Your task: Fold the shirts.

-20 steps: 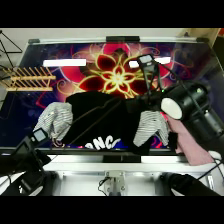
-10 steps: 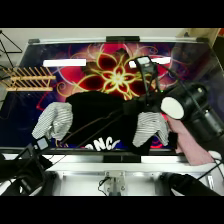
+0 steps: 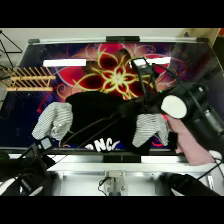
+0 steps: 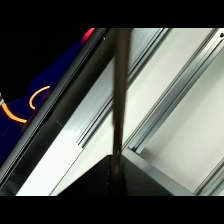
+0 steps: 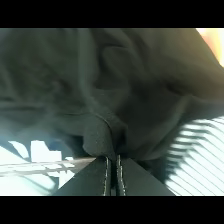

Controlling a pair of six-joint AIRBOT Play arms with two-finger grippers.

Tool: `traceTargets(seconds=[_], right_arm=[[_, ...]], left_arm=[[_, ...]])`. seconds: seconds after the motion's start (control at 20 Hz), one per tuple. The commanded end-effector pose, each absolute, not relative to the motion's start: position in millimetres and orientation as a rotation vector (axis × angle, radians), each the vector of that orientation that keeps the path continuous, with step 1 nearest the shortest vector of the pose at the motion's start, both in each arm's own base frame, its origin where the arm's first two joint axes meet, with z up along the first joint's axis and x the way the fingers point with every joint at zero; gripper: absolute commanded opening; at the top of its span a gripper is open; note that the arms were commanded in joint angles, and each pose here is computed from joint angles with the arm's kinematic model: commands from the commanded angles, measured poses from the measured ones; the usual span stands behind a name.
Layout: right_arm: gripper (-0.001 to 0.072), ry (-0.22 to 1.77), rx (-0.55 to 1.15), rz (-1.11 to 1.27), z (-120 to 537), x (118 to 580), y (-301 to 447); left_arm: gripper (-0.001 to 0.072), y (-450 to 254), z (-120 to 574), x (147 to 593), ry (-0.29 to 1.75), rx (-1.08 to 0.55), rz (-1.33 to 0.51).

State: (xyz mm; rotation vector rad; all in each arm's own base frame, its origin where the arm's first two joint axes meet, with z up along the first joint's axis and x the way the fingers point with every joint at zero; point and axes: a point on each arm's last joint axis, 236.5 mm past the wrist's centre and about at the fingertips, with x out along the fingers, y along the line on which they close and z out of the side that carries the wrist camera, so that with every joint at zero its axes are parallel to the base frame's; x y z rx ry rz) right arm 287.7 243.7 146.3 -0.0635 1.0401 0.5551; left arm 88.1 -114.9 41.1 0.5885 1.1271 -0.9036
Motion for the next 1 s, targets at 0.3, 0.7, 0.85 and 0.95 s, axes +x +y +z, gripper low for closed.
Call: traceTargets(seconds=[0.3, 0.7, 0.85, 0.95], right_arm=[[0.0067, 0.87, 0.075, 0.775, 228, 279, 292], [0.0067, 0.905, 0.053, 0.92, 226, 235, 335], [0.0067, 0.91, 0.092, 0.95, 231, 229, 342], [0.0067, 0.925, 0.101, 0.952, 230, 226, 342]], left_arm=[[0.0035, -143, 37, 124, 1.008, 0.659, -0.962], [0.0035, -177, 17, 167, 0.919, 0.758, -1.024], [0.0034, -181, 7, 175, 0.903, 0.831, -1.061], [0.0034, -182, 3, 186, 0.881, 0.864, -1.046]])
